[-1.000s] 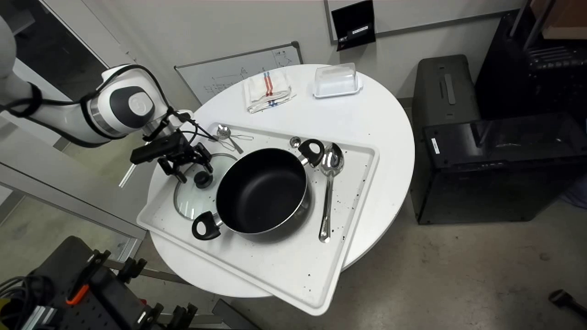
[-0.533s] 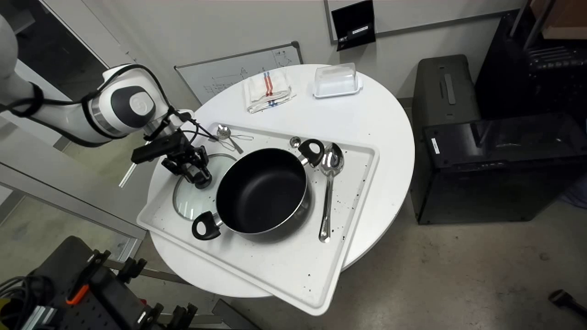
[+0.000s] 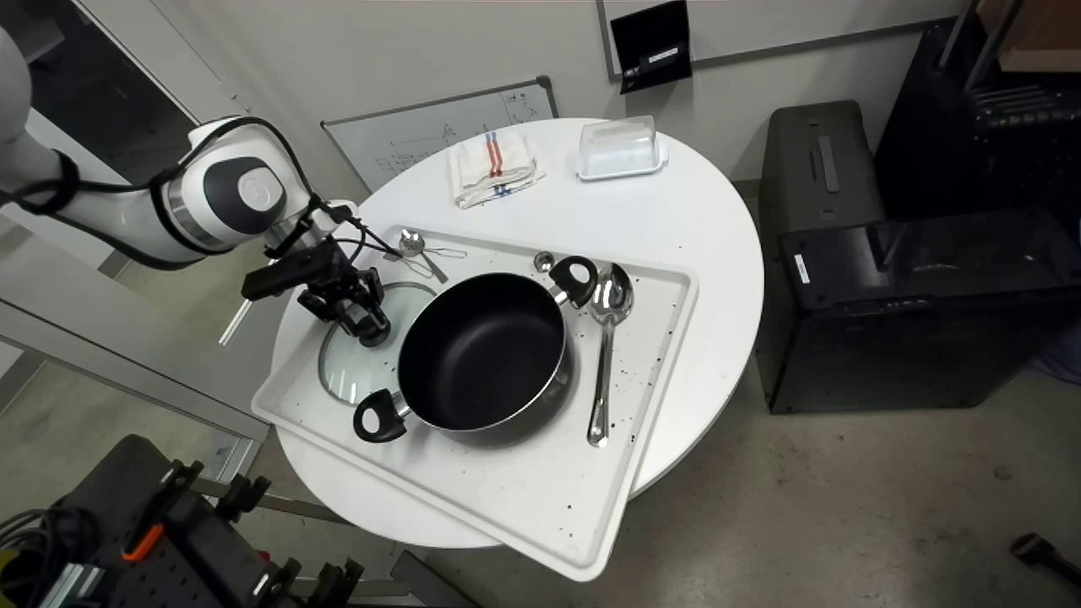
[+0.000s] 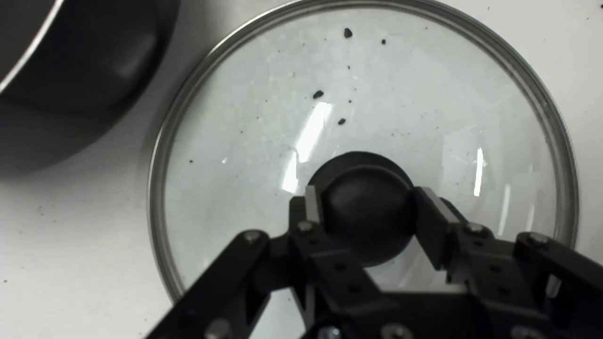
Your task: Put the glass lid on the black pot.
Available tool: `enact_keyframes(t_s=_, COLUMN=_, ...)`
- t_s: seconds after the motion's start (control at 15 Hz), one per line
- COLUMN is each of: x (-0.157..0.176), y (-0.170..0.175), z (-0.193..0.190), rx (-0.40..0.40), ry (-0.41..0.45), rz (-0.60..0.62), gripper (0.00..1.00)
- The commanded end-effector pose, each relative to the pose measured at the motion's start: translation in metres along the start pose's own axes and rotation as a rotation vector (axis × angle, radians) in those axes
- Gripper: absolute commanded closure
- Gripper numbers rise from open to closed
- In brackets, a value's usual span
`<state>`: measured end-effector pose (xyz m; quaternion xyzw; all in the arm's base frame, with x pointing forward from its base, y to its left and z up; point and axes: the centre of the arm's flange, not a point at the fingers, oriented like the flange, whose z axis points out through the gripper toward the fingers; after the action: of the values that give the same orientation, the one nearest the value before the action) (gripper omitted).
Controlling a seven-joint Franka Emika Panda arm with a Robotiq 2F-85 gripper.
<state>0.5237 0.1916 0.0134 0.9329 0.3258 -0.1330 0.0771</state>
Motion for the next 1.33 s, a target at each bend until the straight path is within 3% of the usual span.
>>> enact_keyframes(t_s=0.0, x=-0.008, y=0.004, z=-0.026, rx=-0.018, ry=0.017, rz=-0.038, gripper=0.75)
enact_keyframes(t_s=1.27, x=-0.062, y=0.003, z=-0.145, rx=-0.074, ry=0.014, rz=-0.124, gripper=0.75)
